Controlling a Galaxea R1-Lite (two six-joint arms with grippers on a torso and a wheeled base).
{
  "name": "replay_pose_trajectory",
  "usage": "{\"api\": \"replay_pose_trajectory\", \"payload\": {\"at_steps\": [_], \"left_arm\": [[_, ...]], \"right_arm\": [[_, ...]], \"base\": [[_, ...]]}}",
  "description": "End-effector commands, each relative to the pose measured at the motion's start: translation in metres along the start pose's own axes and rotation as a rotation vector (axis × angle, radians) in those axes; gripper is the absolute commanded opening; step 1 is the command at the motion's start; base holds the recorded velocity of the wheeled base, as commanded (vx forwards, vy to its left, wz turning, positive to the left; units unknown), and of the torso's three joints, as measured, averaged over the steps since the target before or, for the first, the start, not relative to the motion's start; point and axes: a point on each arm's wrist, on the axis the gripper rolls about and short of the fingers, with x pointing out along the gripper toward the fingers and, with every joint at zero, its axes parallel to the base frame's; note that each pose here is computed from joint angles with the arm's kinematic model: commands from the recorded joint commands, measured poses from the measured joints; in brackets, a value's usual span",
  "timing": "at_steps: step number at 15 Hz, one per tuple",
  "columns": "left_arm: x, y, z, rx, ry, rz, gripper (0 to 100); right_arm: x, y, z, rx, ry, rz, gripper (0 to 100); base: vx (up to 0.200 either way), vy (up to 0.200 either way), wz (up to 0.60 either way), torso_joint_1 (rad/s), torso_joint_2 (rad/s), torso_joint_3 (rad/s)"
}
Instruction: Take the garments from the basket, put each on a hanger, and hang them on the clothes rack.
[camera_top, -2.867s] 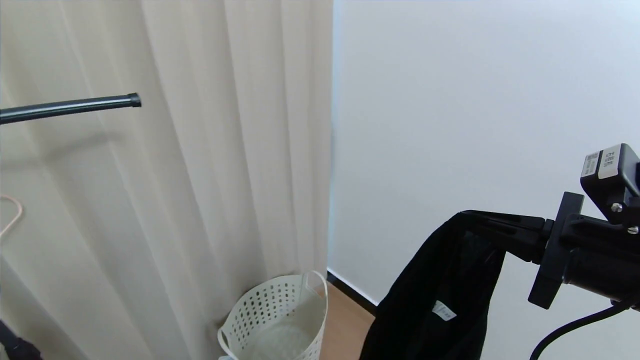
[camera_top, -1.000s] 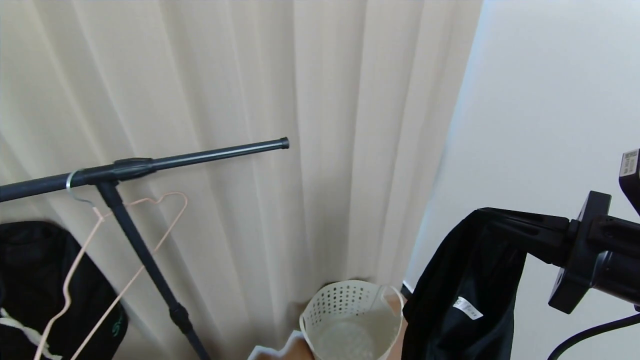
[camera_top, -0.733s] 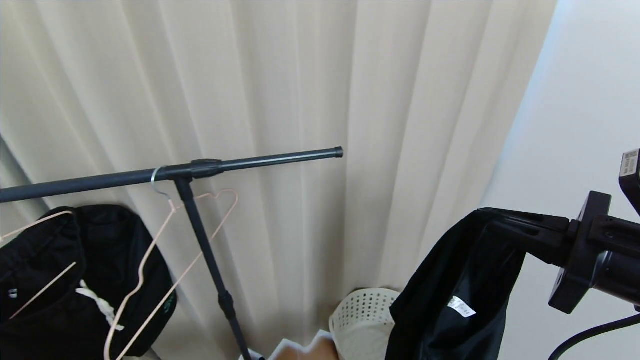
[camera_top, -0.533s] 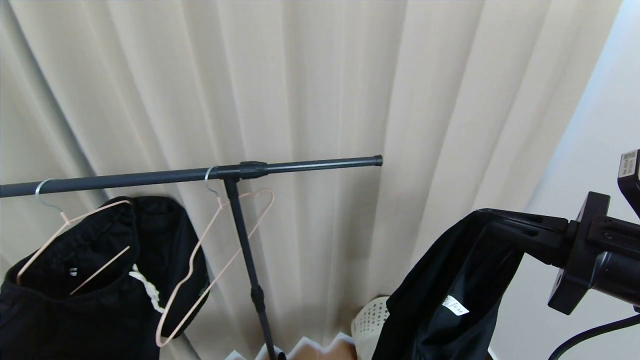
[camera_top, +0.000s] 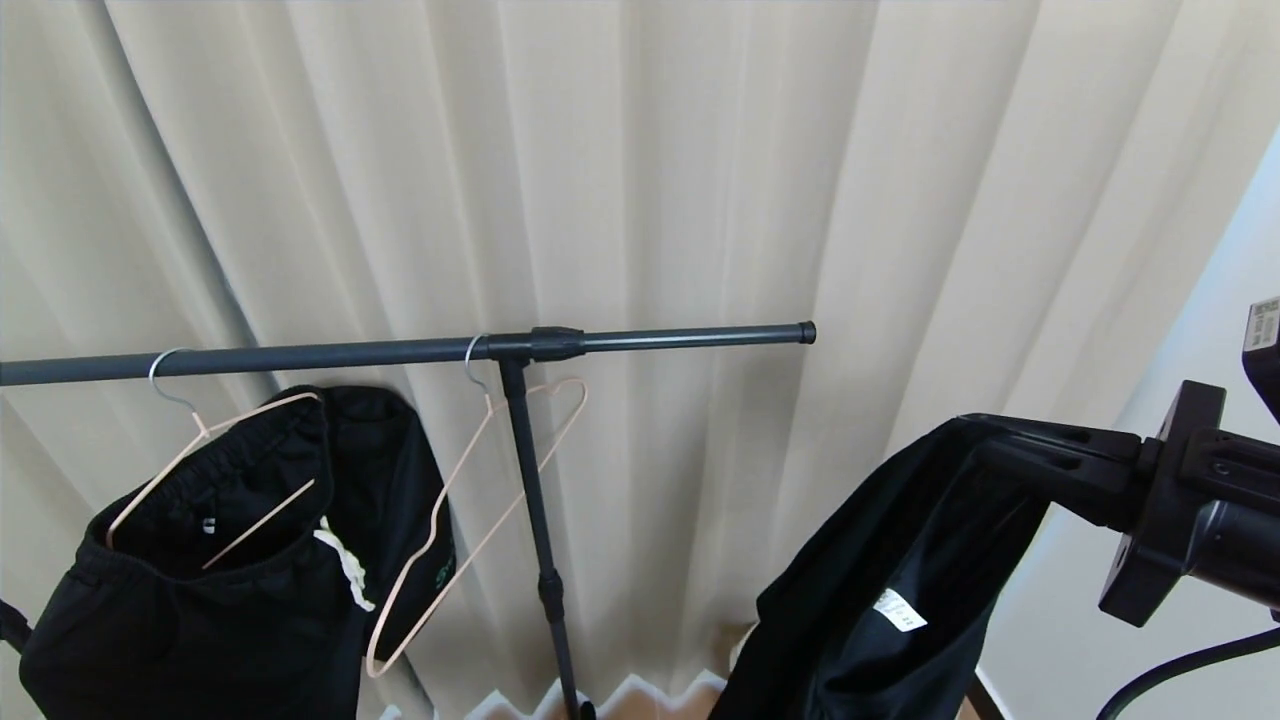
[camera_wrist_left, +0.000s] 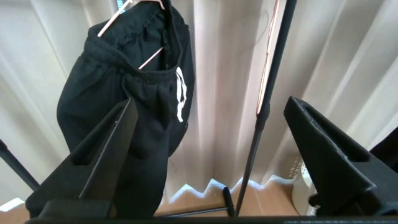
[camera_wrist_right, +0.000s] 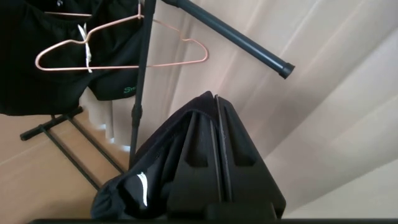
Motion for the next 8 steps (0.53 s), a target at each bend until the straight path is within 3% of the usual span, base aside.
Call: {"api": "replay_pose_trajectory", "payload": {"at_steps": [1, 2, 8], "left_arm": [[0.0001, 0.0, 0.0, -0.001, 0.001, -0.002, 100], [0.0, 0.0, 0.0, -0.003, 0.0, 0.0, 100], [0.0, -0.0001, 0.0, -0.003, 0.0, -0.003, 100]], "right_arm": [[0.0003, 0.0003, -0.0002, 0.0, 0.001, 0.002, 0], [0.0003, 0.0, -0.0003, 0.0, 0.001, 0.001, 0], [-0.0001, 0.0001, 0.0, 0.0, -0.001, 0.001, 0]], "base": [[0.0, 0.0, 0.0, 0.0, 0.0, 0.0], [0.0, 0.0, 0.0, 0.0, 0.0, 0.0], [-0.2, 0.2, 0.0, 0.005, 0.0, -0.003]]}}
